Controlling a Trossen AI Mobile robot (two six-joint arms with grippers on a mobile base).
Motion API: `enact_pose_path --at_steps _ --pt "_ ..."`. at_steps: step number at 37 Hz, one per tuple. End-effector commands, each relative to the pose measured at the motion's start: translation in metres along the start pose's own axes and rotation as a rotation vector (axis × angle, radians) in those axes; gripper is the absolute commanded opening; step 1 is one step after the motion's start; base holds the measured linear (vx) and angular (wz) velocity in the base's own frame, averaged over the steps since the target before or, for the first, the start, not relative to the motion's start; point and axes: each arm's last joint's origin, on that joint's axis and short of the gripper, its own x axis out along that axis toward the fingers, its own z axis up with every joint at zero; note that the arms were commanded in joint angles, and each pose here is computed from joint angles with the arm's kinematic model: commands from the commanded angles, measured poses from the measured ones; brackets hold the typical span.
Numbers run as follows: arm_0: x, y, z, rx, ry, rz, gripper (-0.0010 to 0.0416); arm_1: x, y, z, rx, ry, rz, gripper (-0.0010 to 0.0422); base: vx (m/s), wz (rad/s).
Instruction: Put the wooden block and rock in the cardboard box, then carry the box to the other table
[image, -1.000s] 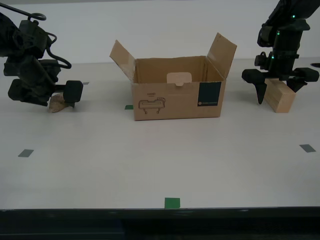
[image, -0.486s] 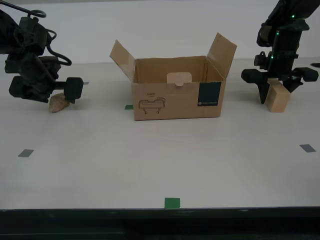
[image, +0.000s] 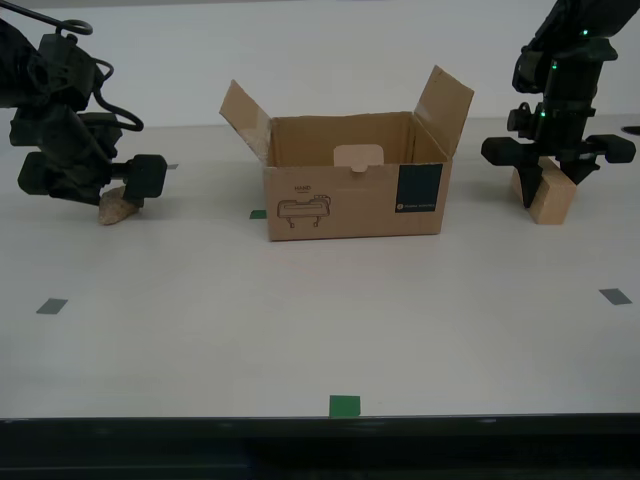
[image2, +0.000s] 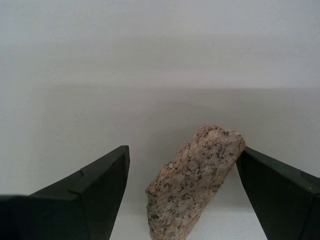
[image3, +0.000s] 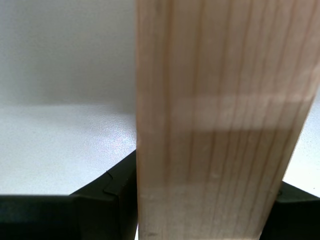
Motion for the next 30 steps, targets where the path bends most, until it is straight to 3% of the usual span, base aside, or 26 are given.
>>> enact_pose_path --at_steps 1,23,30 --pt "0.0001 0.0001 0.0002 0.003 -0.001 -0.002 0.0044 0.0000 -0.0001 0.0000 -0.007 0.002 0.002 0.0271 0.000 0.000" --pt "0.0001 0.0006 0.0014 0.003 -0.014 -0.001 0.0033 0.0004 -0.0001 -0.0032 -0.030 0.031 0.001 0.0259 0.000 0.000" --pt "0.0002 0.0007 0.0013 0.001 -0.013 -0.001 -0.0002 0.0004 -0.0001 -0.0032 -0.035 0.031 0.001 0.0242 0.000 0.000"
